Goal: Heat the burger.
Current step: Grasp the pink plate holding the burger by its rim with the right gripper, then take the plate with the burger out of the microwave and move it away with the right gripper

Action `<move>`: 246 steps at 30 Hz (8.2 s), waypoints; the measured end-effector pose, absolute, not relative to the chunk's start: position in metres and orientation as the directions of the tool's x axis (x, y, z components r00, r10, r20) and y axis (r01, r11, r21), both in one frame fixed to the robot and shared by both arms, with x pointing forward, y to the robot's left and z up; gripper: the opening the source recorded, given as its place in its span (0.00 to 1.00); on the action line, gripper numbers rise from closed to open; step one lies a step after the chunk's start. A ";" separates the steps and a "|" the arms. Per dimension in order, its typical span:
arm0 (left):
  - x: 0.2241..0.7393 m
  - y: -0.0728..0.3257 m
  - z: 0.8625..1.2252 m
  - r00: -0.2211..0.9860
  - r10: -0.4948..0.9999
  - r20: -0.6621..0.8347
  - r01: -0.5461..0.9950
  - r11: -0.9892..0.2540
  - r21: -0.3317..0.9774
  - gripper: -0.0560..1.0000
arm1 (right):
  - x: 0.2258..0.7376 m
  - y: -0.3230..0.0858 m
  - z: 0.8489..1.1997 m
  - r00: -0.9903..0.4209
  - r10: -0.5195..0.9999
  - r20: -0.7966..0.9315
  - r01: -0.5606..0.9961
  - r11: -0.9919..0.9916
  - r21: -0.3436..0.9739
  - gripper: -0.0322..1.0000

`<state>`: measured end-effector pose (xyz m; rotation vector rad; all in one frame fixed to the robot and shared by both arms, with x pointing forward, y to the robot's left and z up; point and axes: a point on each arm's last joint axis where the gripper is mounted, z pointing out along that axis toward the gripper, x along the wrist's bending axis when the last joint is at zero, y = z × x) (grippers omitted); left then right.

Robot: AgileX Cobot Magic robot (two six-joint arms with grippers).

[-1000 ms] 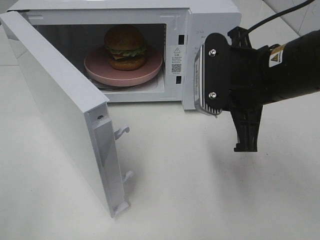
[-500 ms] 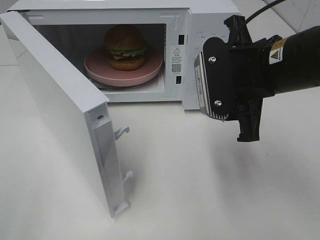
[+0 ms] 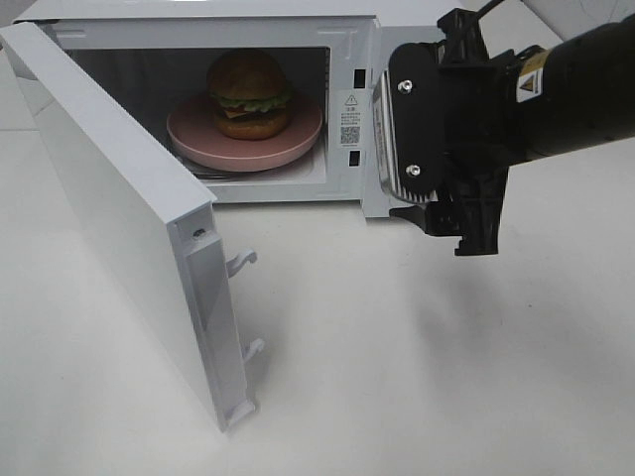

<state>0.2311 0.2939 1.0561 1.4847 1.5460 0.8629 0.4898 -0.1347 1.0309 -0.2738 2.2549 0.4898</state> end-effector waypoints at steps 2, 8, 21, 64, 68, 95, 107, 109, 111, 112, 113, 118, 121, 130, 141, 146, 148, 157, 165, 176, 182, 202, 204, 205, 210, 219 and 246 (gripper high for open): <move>0.231 0.294 1.056 0.017 0.996 -0.092 0.444 0.075 0.893 0.97 | 0.495 -0.129 1.031 -0.666 -0.037 -0.745 -0.344 0.901 0.263 0.88; 0.231 0.294 1.056 0.017 0.996 -0.092 0.444 0.075 0.893 0.97 | 0.509 -0.103 1.023 -0.674 -0.081 -0.735 -0.380 0.890 0.251 0.87; 0.231 0.294 1.056 0.017 0.996 -0.092 0.444 0.075 0.893 0.97 | 0.551 -0.057 1.005 -0.669 -0.128 -0.732 -0.417 0.880 0.227 0.86; 0.231 0.294 1.056 0.017 0.996 -0.092 0.444 0.075 0.893 0.97 | 0.673 -0.010 0.925 -0.682 -0.130 -0.720 -0.335 0.930 0.150 0.83; 0.231 0.294 1.056 0.017 0.996 -0.092 0.444 0.075 0.893 0.97 | 0.676 -0.007 0.922 -0.688 -0.117 -0.716 -0.325 0.932 0.161 0.83; 0.231 0.294 1.056 0.017 0.996 -0.092 0.444 0.075 0.893 0.97 | 0.668 0.012 0.906 -0.724 -0.092 -0.683 -0.320 0.923 0.214 0.18; 0.231 0.294 1.056 0.017 0.996 -0.092 0.444 0.075 0.893 0.97 | 0.658 0.022 0.917 -0.747 -0.073 -0.661 -0.311 0.917 0.250 0.15; 0.231 0.294 1.056 0.017 0.996 -0.092 0.444 0.075 0.893 0.97 | 0.657 0.021 0.918 -0.752 -0.072 -0.655 -0.306 0.918 0.251 0.15; 0.231 0.294 1.056 0.017 0.996 -0.092 0.444 0.075 0.893 0.97 | 0.651 0.023 0.927 -0.768 -0.071 -0.637 -0.296 0.920 0.255 0.15; 0.231 0.294 1.056 0.017 0.996 -0.092 0.444 0.075 0.893 0.97 | 0.651 0.023 0.927 -0.768 -0.071 -0.637 -0.296 0.920 0.255 0.15; 0.231 0.294 1.056 0.017 0.996 -0.092 0.444 0.075 0.893 0.97 | 0.649 0.022 0.931 -0.777 -0.070 -0.625 -0.289 0.923 0.255 0.15; 0.231 0.294 1.056 0.017 0.996 -0.092 0.444 0.075 0.893 0.97 | 0.643 0.020 0.938 -0.810 -0.088 -0.580 -0.281 0.926 0.252 0.15; 0.231 0.294 1.056 0.017 0.996 -0.092 0.444 0.075 0.893 0.97 | 0.640 0.019 0.939 -0.812 -0.155 -0.563 -0.324 0.922 0.214 0.14; 0.231 0.294 1.056 0.017 0.996 -0.092 0.444 0.075 0.893 0.97 | 0.635 0.018 0.941 -0.809 -0.230 -0.541 -0.372 0.913 0.169 0.14; 0.231 0.294 1.056 0.017 0.996 -0.092 0.444 0.075 0.893 0.97 | 0.620 0.009 0.939 -0.795 -0.270 -0.544 -0.404 0.904 0.142 0.13; 0.231 0.294 1.056 0.017 0.996 -0.092 0.444 0.075 0.893 0.97 | 0.611 0.003 0.938 -0.782 -0.282 -0.555 -0.421 0.897 0.137 0.13; 0.231 0.294 1.056 0.017 0.996 -0.092 0.444 0.075 0.893 0.97 | 0.607 -0.001 0.938 -0.777 -0.289 -0.559 -0.429 0.893 0.135 0.13; 0.231 0.294 1.056 0.017 0.996 -0.092 0.444 0.075 0.893 0.97 | 0.584 -0.018 0.932 -0.725 -0.310 -0.614 -0.476 0.871 0.122 0.13; 0.231 0.294 1.056 0.017 0.996 -0.092 0.444 0.075 0.893 0.97 | 0.571 -0.032 0.929 -0.717 -0.314 -0.623 -0.483 0.868 0.118 0.14; 0.231 0.294 1.056 0.017 0.996 -0.092 0.444 0.075 0.893 0.97 | 0.551 -0.063 0.930 -0.696 -0.350 -0.627 -0.508 0.857 0.085 0.14; 0.231 0.294 1.056 0.017 0.996 -0.092 0.444 0.075 0.893 0.97 | 0.537 -0.073 0.935 -0.687 -0.357 -0.633 -0.516 0.853 0.080 0.13; 0.231 0.294 1.056 0.017 0.996 -0.092 0.444 0.075 0.893 0.97 | 0.482 -0.087 0.940 -0.679 -0.372 -0.633 -0.552 0.827 0.106 0.13; 0.231 0.294 1.056 0.017 0.996 -0.092 0.444 0.075 0.893 0.97 | 0.470 -0.089 0.944 -0.670 -0.382 -0.637 -0.567 0.817 0.107 0.13; 0.231 0.294 1.056 0.017 0.996 -0.092 0.444 0.075 0.893 0.97 | 0.470 -0.089 0.944 -0.670 -0.382 -0.637 -0.567 0.817 0.107 0.13; 0.231 0.294 1.056 0.017 0.996 -0.092 0.444 0.075 0.893 0.97 | 0.460 -0.096 0.949 -0.663 -0.379 -0.646 -0.572 0.813 0.110 0.13; 0.231 0.294 1.056 0.017 0.996 -0.092 0.444 0.075 0.893 0.97 | 0.439 -0.116 0.960 -0.648 -0.374 -0.663 -0.576 0.811 0.105 0.13; 0.231 0.294 1.056 0.017 0.996 -0.092 0.444 0.075 0.893 0.97 | 0.404 -0.168 0.999 -0.630 -0.449 -0.634 -0.529 0.845 -0.073 0.13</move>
